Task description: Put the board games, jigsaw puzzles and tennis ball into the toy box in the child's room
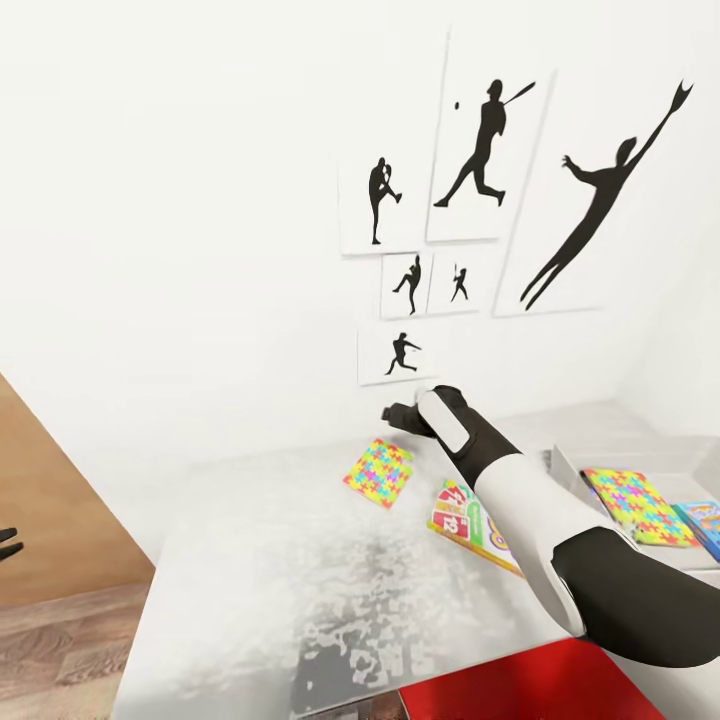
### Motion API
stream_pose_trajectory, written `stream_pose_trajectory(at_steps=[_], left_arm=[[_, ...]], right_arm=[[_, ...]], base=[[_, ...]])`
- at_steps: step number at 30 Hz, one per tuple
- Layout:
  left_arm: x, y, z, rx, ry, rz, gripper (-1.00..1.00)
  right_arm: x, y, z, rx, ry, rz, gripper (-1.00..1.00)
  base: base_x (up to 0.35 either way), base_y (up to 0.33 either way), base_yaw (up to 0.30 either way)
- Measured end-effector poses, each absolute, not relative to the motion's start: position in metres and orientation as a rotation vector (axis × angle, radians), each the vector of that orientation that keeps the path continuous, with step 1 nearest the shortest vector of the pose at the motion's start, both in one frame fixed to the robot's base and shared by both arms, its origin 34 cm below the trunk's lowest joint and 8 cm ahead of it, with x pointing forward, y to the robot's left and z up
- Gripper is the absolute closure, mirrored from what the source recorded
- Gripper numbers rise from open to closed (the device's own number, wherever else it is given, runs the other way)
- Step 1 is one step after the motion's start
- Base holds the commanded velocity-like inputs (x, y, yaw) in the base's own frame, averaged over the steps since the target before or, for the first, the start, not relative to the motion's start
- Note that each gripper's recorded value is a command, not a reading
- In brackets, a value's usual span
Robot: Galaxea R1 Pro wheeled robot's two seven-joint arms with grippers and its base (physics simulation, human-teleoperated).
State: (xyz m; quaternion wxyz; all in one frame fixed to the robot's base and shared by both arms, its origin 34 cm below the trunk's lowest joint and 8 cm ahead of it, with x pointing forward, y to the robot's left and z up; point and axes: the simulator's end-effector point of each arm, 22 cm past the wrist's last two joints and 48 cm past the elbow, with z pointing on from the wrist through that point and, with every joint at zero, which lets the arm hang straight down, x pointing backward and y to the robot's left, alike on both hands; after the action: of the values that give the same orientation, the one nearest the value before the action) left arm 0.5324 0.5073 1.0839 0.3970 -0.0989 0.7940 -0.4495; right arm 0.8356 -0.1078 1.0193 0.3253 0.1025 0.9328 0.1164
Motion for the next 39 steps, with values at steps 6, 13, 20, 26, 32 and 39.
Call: stream_pose_trajectory(at_steps=[6, 13, 20, 26, 32, 39], left_arm=[[0.533, 0.507, 1.08, -0.257, 2.02, -1.14, -1.0], [0.534, 0.507, 1.075, -0.264, 2.03, -1.141, -1.0], [0.535, 0.507, 1.07, -0.271, 2.04, -1.142, -1.0], [0.535, 0.507, 1.066, -0.278, 2.049, -1.142, -1.0], [0.536, 0.508, 1.061, -0.285, 2.058, -1.143, -1.0], [0.536, 0.508, 1.056, -0.293, 2.068, -1.144, -1.0]], right_arm=[[0.839, -0.114, 1.014, 0.247, 2.44, 0.255, -1.0], [0.842, -0.117, 1.009, 0.23, 2.434, 0.229, -1.0], [0.845, -0.113, 1.005, 0.219, 2.434, 0.244, -1.0], [0.847, -0.11, 1.002, 0.214, 2.433, 0.254, -1.0], [0.852, -0.106, 1.007, 0.205, 2.415, 0.273, -1.0], [0.858, -0.104, 1.01, 0.2, 2.408, 0.279, -1.0]], base=[[0.0, 0.0, 0.0], [0.0, 0.0, 0.0], [0.0, 0.0, 0.0], [0.0, 0.0, 0.0], [0.0, 0.0, 0.0], [0.0, 0.0, 0.0]])
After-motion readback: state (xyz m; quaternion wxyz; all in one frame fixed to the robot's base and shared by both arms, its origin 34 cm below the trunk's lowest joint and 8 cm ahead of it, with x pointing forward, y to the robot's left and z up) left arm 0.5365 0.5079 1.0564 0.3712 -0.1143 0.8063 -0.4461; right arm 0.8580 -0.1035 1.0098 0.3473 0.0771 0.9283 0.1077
